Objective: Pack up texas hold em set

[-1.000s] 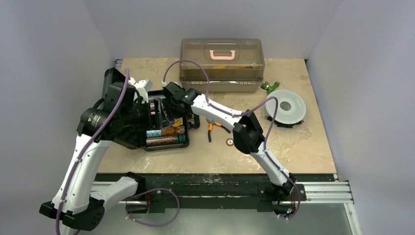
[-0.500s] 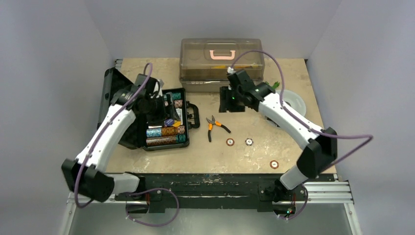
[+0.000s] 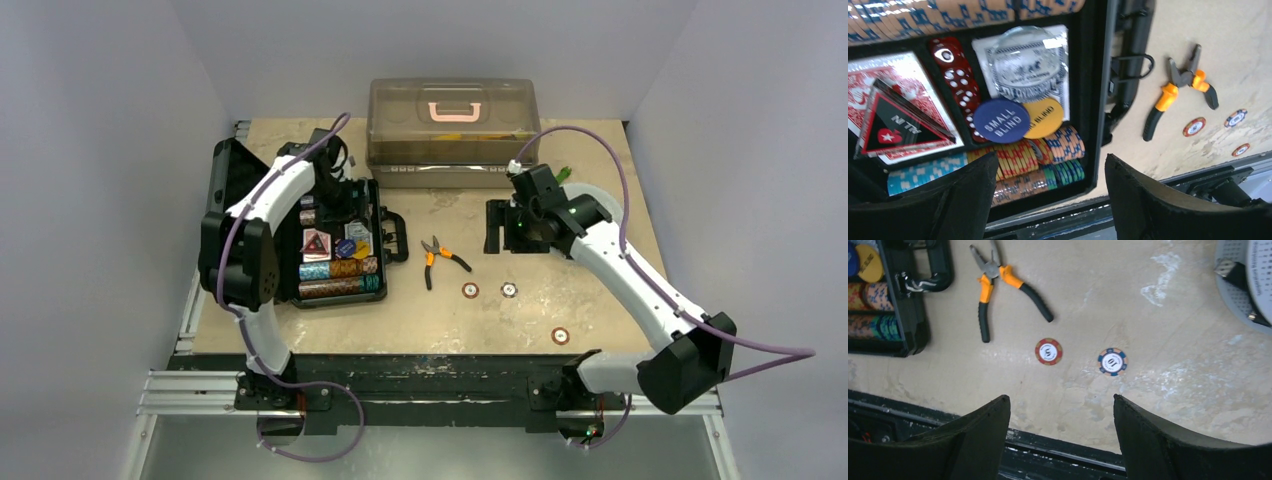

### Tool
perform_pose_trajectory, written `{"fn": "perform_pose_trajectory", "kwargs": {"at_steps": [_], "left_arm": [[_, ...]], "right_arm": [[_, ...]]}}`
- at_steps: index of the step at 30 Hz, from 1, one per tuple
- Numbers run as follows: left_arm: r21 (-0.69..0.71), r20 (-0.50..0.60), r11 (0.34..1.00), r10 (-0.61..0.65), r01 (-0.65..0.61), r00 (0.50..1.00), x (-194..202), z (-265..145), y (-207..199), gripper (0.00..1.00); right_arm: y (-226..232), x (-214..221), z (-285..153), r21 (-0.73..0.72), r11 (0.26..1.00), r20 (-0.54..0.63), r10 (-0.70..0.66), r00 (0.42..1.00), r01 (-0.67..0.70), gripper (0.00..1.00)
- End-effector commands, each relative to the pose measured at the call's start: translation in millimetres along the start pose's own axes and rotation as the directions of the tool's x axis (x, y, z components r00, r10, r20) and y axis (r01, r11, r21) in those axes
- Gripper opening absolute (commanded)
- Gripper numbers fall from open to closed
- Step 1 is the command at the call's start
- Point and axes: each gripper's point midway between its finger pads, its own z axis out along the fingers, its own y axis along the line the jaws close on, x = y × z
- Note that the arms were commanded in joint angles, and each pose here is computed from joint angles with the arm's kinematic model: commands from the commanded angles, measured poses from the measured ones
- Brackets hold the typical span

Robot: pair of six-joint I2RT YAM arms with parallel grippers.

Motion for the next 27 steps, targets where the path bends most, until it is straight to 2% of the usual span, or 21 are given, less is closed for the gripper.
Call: {"fn": "perform_pose_trajectory", "kwargs": {"at_steps": [1, 6, 10, 18, 27], "left_arm": [[0.028, 0.013, 0.999, 0.03, -0.03, 0.999, -19, 3, 5, 0.76], [0.016, -0.012, 0.999, 0.034, -0.034, 0.999, -20, 13, 10, 0.75], [-0.018, -0.04, 1.0, 0.02, -0.02, 0.999, -18, 18, 23, 0.67], [0.004, -0.066, 0.999, 0.034, -0.034, 0.997, -12, 29, 34, 0.72], [0.04, -0.077, 0.999, 0.019, -0.016, 0.997, -11, 43, 40, 0.73]], "right_arm": [[-21, -20, -10, 0.026, 0.999, 0.056, 0.018, 0.998, -0.019, 0.73], [-21, -16, 2, 0.009, 0.998, 0.0, 0.065, 0.998, -0.065, 0.7], [-21, -17, 3, 0.011, 0.997, 0.003, 0.081, 0.997, -0.081, 0.69], [-20, -17, 3, 0.006, 0.995, 0.006, 0.1, 0.995, -0.1, 0.69], [-21, -17, 4, 0.012, 0.995, 0.0, 0.095, 0.995, -0.095, 0.68]]}}
